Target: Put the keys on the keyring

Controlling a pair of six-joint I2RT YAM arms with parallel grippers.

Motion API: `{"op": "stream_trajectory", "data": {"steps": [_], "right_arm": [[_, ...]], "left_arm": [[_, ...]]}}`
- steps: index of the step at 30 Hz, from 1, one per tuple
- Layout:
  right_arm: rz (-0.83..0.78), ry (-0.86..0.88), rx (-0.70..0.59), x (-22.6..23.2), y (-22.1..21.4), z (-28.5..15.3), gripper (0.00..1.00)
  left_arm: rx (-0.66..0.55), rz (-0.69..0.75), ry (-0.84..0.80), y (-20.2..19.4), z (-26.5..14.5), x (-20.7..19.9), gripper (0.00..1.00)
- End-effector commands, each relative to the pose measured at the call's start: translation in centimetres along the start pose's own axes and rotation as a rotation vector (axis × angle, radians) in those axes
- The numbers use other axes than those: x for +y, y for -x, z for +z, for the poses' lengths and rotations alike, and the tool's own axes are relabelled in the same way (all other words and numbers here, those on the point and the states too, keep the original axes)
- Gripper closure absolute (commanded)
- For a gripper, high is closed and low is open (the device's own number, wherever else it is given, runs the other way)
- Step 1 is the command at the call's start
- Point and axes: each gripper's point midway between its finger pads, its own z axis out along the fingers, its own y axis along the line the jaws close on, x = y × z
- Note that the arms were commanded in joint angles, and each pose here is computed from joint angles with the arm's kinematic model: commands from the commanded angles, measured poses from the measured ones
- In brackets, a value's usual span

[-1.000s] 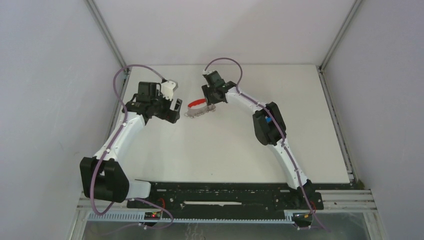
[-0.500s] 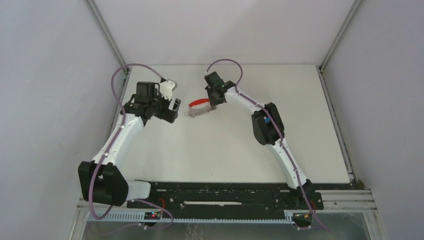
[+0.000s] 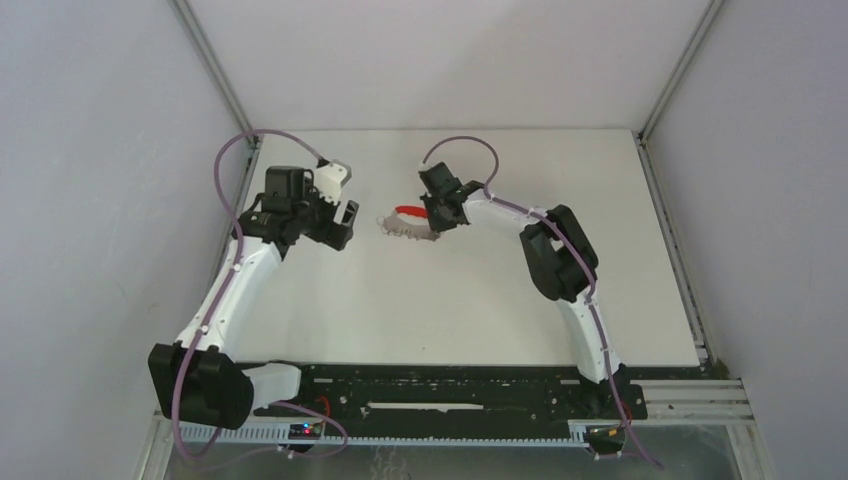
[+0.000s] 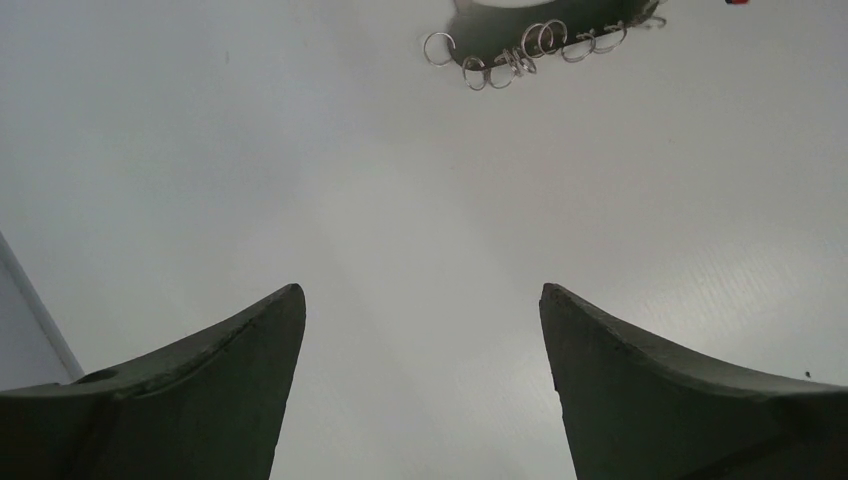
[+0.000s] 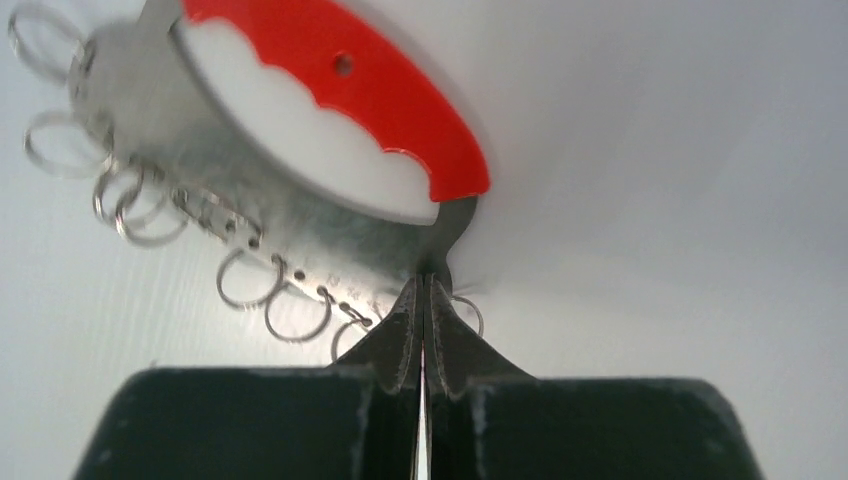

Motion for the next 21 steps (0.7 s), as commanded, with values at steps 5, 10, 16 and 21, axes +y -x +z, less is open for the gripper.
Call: {"op": "stream_trajectory", "data": {"steps": [5,10,16,21], "right_arm": [[0.051,0.089,-0.022,1.5,-4.4,-5.0,1.00],[0.076,0.104,0.032,1.4,-7.7,-5.2,0.99],[0.083,0.136,-0.026,2.3,-6.0,-7.0,0.69],[0.094,0.143,-0.045,2.5,-5.2,-8.9,0.57]], "left_arm": [[0.019,0.073,-0.083,-1.9,-1.4,-2.1,0.09],[0.025,0.068,-0.096,-1.9,-1.3,-2.4,0.09],[0.032,0.058,-0.111,-1.9,-1.2,-2.8,0.09],[0.039,0.062,-0.112,-2.1,-1.3,-2.8,0.09]]}}
